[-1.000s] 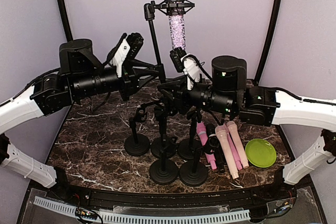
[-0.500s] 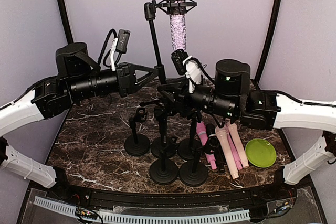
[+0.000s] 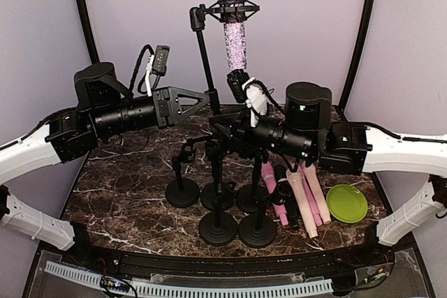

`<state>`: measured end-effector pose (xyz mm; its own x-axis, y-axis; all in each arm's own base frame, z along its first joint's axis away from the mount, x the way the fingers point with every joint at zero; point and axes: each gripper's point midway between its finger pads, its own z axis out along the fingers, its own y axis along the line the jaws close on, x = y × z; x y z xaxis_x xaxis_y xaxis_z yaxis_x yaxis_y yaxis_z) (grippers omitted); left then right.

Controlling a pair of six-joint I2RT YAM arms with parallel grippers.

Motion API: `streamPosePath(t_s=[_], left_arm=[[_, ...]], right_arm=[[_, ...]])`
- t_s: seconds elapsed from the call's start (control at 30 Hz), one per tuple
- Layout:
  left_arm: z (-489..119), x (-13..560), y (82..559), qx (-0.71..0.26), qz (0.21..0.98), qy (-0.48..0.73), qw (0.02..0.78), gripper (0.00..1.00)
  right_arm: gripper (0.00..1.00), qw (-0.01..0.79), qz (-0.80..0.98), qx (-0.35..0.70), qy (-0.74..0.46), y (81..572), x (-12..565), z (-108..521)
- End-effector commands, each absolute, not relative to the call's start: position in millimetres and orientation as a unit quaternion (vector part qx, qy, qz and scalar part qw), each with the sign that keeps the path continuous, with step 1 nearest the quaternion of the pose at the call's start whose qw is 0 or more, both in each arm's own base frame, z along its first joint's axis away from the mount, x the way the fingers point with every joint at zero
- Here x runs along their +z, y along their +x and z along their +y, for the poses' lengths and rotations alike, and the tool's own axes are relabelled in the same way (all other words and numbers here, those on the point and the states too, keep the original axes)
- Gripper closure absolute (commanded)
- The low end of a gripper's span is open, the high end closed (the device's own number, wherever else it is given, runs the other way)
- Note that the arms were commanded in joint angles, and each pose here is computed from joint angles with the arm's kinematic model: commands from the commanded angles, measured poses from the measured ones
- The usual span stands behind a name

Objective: Remove the microphone from the stand
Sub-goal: Unscrew the knob on the microphone stand.

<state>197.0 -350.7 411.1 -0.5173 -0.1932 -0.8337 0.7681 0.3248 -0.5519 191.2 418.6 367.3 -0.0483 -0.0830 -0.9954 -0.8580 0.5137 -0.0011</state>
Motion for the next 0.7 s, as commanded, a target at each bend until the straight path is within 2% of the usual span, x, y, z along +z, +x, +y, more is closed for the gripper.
streamPosePath(t_s=[0.0, 0.13, 0.2, 0.23, 0.3, 0.37, 0.53, 0.67], left_arm=[[-338, 425, 200, -0.521, 0.669, 0.216, 0.483, 0.87], [-326, 423, 207, -0.478, 0.675, 0.220, 0.517, 0.70], [-322, 426, 206, -0.466, 0.668, 0.231, 0.533, 0.58], [-320, 430, 204, -0.457, 0.659, 0.245, 0.545, 0.47], [-318, 433, 200, -0.440, 0.646, 0.274, 0.560, 0.31], [-315, 434, 198, -0.416, 0.639, 0.299, 0.573, 0.24], [-309, 444, 189, -0.363, 0.603, 0.369, 0.608, 0.18], [-316, 432, 181, -0.307, 0.560, 0.458, 0.619, 0.22]], right_arm=[[1.00, 0.665, 0.577, 0.376, -0.289, 191, 450, 394], [1.00, 0.665, 0.583, 0.377, -0.277, 192, 448, 389], [1.00, 0.664, 0.585, 0.378, -0.273, 192, 446, 386], [1.00, 0.664, 0.585, 0.378, -0.272, 192, 446, 385], [1.00, 0.664, 0.586, 0.377, -0.269, 193, 446, 384], [1.00, 0.663, 0.588, 0.378, -0.268, 193, 446, 383], [1.00, 0.663, 0.593, 0.378, -0.259, 194, 444, 378], [1.00, 0.663, 0.595, 0.375, -0.256, 195, 444, 378]])
